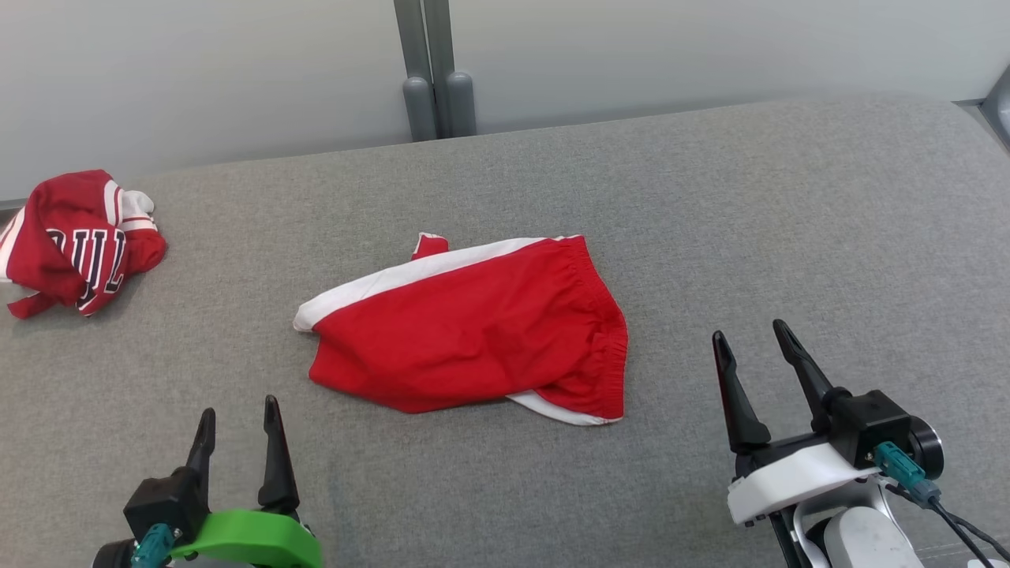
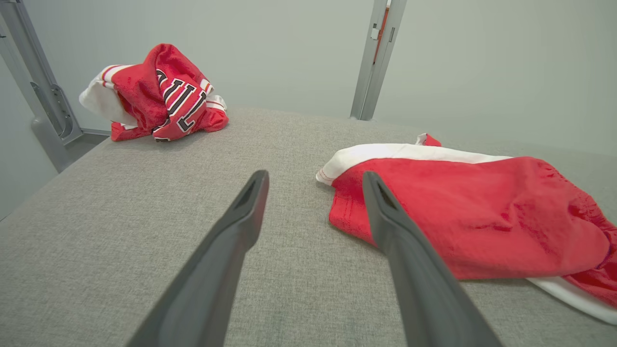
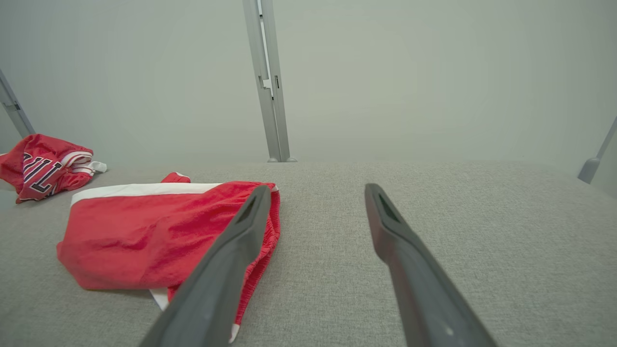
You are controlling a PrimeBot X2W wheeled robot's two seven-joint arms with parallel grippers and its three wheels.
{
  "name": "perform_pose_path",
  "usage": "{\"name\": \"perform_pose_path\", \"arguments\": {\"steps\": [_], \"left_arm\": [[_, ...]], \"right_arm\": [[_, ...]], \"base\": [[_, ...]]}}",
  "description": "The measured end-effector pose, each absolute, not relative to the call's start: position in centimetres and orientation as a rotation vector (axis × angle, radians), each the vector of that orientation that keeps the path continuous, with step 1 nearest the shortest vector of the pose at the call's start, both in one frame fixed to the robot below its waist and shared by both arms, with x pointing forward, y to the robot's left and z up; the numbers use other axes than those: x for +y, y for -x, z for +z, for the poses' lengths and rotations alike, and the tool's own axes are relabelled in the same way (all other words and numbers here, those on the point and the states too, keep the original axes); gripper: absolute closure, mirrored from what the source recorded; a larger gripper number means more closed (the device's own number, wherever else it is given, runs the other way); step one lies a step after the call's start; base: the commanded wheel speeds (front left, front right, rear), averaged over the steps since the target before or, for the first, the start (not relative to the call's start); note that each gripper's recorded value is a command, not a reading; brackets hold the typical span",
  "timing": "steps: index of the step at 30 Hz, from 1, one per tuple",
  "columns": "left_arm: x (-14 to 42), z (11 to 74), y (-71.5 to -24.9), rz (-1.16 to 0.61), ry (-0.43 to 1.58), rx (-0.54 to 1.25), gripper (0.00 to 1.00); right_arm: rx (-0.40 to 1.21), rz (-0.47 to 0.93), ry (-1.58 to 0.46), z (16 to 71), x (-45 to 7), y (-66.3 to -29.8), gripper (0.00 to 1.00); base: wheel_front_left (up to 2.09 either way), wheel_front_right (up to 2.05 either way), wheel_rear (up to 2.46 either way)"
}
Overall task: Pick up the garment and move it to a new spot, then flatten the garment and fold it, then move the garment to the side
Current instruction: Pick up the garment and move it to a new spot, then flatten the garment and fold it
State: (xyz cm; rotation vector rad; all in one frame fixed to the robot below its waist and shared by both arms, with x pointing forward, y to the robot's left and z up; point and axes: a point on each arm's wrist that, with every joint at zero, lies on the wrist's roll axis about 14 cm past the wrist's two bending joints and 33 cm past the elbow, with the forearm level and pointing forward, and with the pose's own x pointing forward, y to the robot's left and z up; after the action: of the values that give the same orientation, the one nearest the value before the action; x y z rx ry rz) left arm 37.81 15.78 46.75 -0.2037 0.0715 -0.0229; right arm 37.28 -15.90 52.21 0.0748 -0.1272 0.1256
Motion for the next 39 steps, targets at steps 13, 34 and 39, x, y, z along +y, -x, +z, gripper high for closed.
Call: {"name": "perform_pose_path", "arguments": {"steps": [13,34,39], "left_arm": [[15.7,45.5,-37.4,-0.02,0.206,0.099,0.0],[15.8,44.7,-38.5,-0.018,0.2,0.109,0.0],[16.1,44.7,-38.7,-0.007,0.206,0.106,0.0]], "right_arm": [[-0.107,0.134,-0.076,51.6,-15.6,-37.4,0.0],[-0.069,0.203,-0.021,50.5,-13.6,-40.9,0.0],[0.015,0.26,-0.006,49.3,-11.6,-44.5,0.0]], "base": [[0.0,0.0,0.0],[0.0,0.0,0.0],[0.0,0.0,0.0]]}}
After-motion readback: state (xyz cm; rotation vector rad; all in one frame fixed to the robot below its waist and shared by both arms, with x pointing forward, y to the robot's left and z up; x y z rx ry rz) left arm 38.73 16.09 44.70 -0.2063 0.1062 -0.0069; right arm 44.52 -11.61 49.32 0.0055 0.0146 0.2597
